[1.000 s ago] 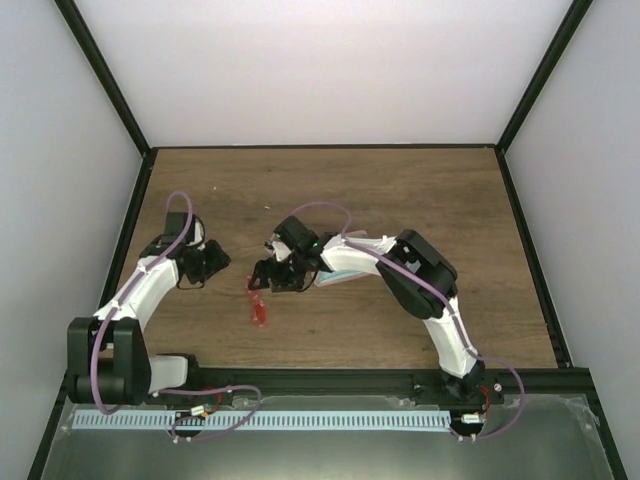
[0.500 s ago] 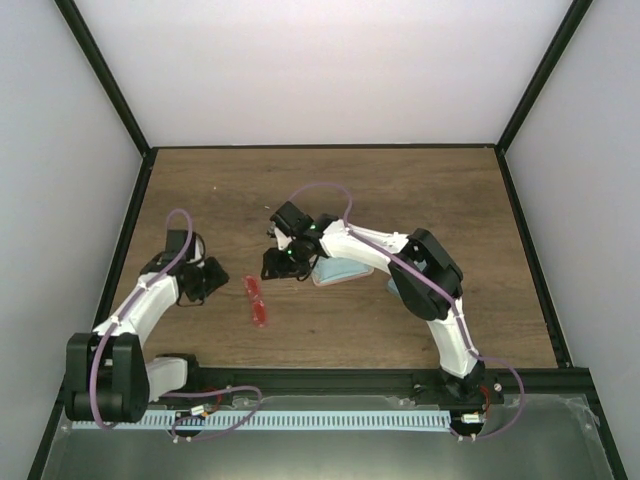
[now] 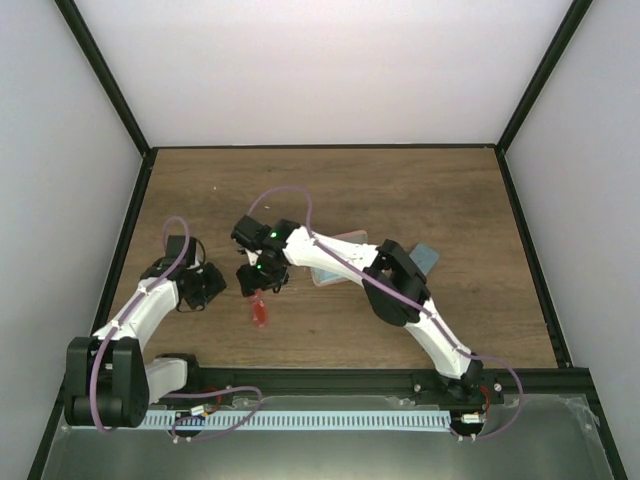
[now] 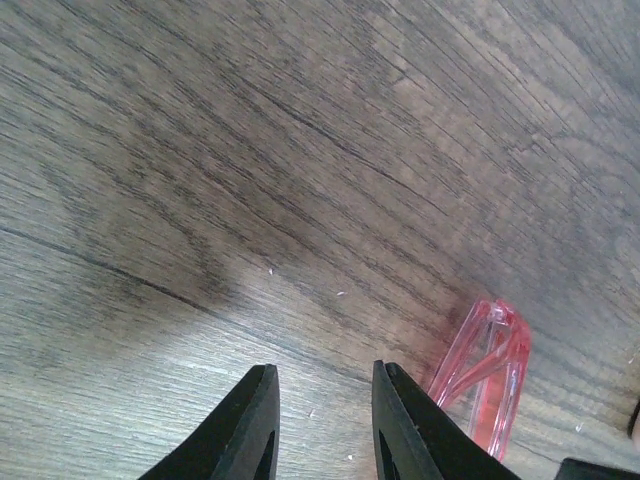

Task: Organize the sunglasses
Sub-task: Pick up the sunglasses from the center of the board.

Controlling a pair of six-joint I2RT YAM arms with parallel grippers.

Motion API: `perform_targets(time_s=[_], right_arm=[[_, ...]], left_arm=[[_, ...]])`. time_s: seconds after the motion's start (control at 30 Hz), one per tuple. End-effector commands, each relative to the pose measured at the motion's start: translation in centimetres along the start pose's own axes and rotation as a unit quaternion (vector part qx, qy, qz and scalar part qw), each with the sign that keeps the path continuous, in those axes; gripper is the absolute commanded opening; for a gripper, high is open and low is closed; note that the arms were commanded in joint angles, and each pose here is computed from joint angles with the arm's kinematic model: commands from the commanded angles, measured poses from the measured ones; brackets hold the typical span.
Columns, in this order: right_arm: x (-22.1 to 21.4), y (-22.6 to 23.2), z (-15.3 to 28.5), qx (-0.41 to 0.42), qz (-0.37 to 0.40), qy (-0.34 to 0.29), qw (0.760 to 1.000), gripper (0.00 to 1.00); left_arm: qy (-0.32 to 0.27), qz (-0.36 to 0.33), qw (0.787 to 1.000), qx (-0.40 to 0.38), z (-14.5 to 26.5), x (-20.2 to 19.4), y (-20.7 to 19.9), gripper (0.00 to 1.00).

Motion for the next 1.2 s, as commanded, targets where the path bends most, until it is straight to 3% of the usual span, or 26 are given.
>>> perform_targets(time_s=[0.0,0.33,0.43,0.57,0.7,0.8,0.9,0.97,1.17], right_arm=[[-1.4,-1.3,-0.5,-0.062,-0.001,0.025,0.998,0.63],[-2.2,-3.2,-2.7,-0.087,-0.01,0.033,0.996,0.53],[-2.2,-3.4,-3.2,-0.09,-0.011,0.035,0.995,0.45],[-1.9,-3.4,-3.1,-0.088,-0.011,0.03,0.996,0.26],[-1.1,-3.1,-2.0,-0.069,-0.022,0.013,0.997,0.19],[-0.5,-2.7,-0.8,-0.05,-0.029,0.002,0.998,0.17],[-0.1,-2.0,0.7,-0.019,-0.04,-0.001,0.999,0.17],[0.4,-1.5,1.8,0.01,-0.051,-0.004,0.999,0.17],[1.1,-1.0,5.6,0.052,-0.057,-0.03,0.997,0.17]], left_arm=[[-0.001,0.022,1.0,-0.003,0.3,-0.1,0.0,0.27],[-0.01,0.035,0.999,-0.008,0.8,-1.1,0.4,0.28],[-0.007,0.034,0.999,-0.008,0.7,-1.4,0.5,0.28],[-0.006,0.031,0.999,-0.014,0.6,-1.3,0.3,0.28],[-0.003,0.029,0.999,-0.032,0.4,-1.2,-0.3,0.3],[-0.011,0.02,0.998,-0.058,0.5,-0.8,-1.2,0.41],[-0.033,0.012,0.995,-0.096,1.3,0.1,-2.6,0.67],[-0.051,0.011,0.992,-0.111,2.0,0.7,-3.2,0.77],[-0.111,0.023,0.985,-0.131,4.5,1.9,-3.9,0.83]])
Point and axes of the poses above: each gripper's point midway between its finger pads, its own z axis back along the fingers, its own y axis along the line the jaws close on, x = y × z, the point moved 2 cm from there along z, back along the fingers, and after that the axes turned 13 degrees about -z, right-handed, at the moved point
